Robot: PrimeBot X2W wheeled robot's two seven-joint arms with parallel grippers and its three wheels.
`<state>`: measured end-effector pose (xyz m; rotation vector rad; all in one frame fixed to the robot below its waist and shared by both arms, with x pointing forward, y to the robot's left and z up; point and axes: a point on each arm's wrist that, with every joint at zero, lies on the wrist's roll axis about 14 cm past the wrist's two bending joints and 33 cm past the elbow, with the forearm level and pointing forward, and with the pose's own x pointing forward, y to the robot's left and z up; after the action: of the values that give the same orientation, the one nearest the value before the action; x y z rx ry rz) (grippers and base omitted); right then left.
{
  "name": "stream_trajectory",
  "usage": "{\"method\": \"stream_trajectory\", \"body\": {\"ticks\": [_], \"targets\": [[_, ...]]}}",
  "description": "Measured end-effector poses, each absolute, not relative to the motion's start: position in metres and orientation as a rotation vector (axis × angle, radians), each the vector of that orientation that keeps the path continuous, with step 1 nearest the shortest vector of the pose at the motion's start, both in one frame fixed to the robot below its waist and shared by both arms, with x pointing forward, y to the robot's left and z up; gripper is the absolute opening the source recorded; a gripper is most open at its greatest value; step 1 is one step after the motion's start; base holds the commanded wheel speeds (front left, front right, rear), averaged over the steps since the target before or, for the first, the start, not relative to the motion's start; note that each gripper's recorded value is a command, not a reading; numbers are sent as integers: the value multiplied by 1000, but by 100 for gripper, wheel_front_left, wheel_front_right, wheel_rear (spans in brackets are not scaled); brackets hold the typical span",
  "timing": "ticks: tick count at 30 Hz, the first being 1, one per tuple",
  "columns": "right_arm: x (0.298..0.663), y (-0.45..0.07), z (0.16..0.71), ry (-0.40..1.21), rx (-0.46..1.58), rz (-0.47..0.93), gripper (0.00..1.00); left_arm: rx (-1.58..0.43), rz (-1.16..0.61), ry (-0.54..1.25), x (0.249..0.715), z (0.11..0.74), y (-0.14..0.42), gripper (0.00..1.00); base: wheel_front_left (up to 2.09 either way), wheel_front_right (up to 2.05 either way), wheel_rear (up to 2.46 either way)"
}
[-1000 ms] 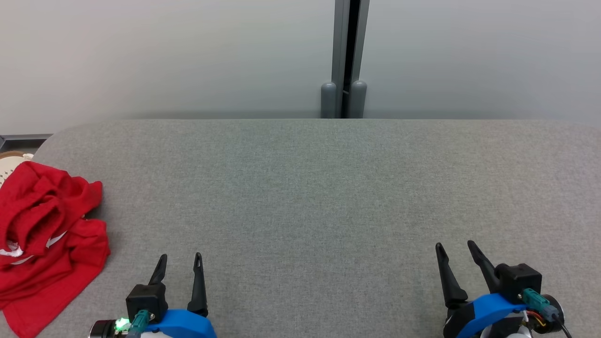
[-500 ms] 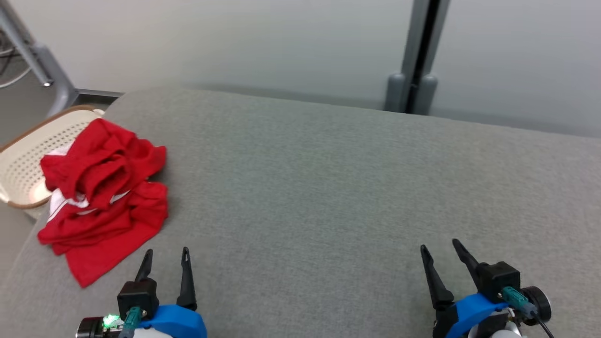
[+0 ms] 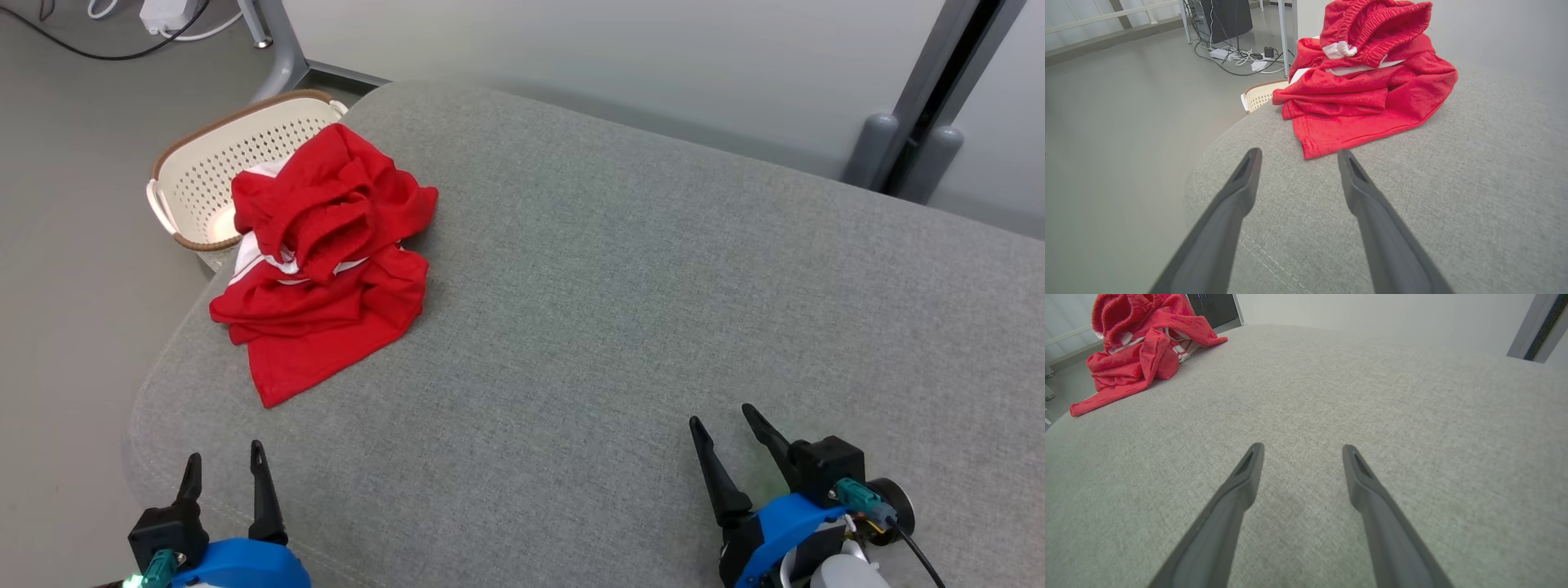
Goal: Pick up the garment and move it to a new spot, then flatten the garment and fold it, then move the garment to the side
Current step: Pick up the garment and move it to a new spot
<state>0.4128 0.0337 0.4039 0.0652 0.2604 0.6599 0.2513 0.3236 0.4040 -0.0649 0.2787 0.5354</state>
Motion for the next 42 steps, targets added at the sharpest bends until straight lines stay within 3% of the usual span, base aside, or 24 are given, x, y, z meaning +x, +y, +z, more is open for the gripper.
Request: {"method": "stream_trajectory", "body": {"ticks": [7,22,28,35,36,37,42], "targets": [[412,27,385,315,81,640,100,-123,525,251,269,407,333,100,0,0,0],[451,5,354,331,135,557,100,64,404,83,431,484,396,100,0,0,0],[461,4,350,318,149,550,100,26,339,191,476,462,389,100,0,0,0],[466,0,352,307,159,535,100,-78,350,513,463,392,382,100,0,0,0],[467,0,353,306,159,533,100,-80,345,542,460,386,380,68,0,0,0],[467,-1,353,304,160,531,100,-88,344,548,460,384,378,0,0,0,0],[468,-4,358,299,161,519,100,-55,329,481,462,399,380,0,0,0,0]]}}
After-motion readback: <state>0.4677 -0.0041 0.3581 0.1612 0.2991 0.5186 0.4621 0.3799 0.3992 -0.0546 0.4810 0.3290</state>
